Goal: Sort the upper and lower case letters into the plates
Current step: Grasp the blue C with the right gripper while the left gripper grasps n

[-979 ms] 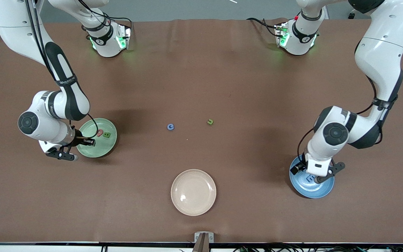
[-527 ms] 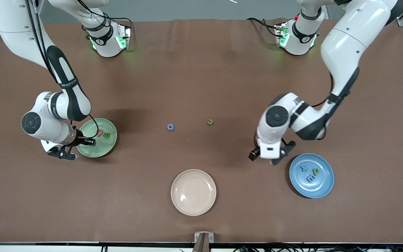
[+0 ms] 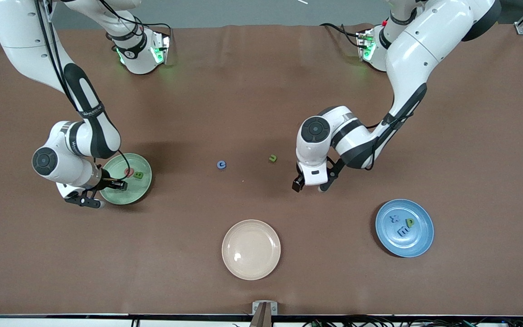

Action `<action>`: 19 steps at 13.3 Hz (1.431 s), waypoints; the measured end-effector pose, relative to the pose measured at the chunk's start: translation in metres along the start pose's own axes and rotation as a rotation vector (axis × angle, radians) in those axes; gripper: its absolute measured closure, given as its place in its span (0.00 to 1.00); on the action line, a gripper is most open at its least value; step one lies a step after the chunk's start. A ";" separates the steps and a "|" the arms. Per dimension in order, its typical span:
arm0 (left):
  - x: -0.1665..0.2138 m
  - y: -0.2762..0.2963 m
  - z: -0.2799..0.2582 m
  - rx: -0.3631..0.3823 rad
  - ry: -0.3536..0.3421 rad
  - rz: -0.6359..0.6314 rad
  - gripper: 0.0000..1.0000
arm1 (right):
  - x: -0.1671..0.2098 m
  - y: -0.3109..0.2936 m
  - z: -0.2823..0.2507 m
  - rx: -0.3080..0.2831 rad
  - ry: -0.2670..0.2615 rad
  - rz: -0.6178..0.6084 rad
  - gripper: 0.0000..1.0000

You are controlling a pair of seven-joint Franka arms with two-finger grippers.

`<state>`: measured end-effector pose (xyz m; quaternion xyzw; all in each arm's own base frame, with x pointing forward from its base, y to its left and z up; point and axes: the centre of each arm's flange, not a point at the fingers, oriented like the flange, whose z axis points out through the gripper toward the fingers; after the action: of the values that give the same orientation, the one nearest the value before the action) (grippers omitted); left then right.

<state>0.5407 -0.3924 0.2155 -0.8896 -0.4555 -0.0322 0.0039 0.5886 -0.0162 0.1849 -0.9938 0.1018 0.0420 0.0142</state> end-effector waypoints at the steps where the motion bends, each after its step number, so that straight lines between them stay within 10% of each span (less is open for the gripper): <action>1: -0.006 0.000 0.004 -0.004 -0.009 -0.014 0.00 | 0.000 -0.003 -0.001 0.002 -0.010 -0.001 0.29; 4: -0.031 -0.001 0.015 -0.008 -0.037 -0.069 0.00 | 0.001 -0.039 -0.023 0.006 -0.066 0.051 0.00; 11: -0.105 -0.011 0.026 0.006 -0.061 -0.177 0.02 | -0.078 -0.248 -0.033 0.027 0.002 0.249 0.00; 19: -0.137 -0.019 0.034 -0.002 -0.091 -0.150 0.22 | -0.137 -0.325 0.030 0.040 0.049 0.358 0.04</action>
<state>0.4471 -0.4913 0.1732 -0.8536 -0.5204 0.0079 -0.0202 0.5186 0.3304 0.1731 -0.9601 0.2782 0.0178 0.0238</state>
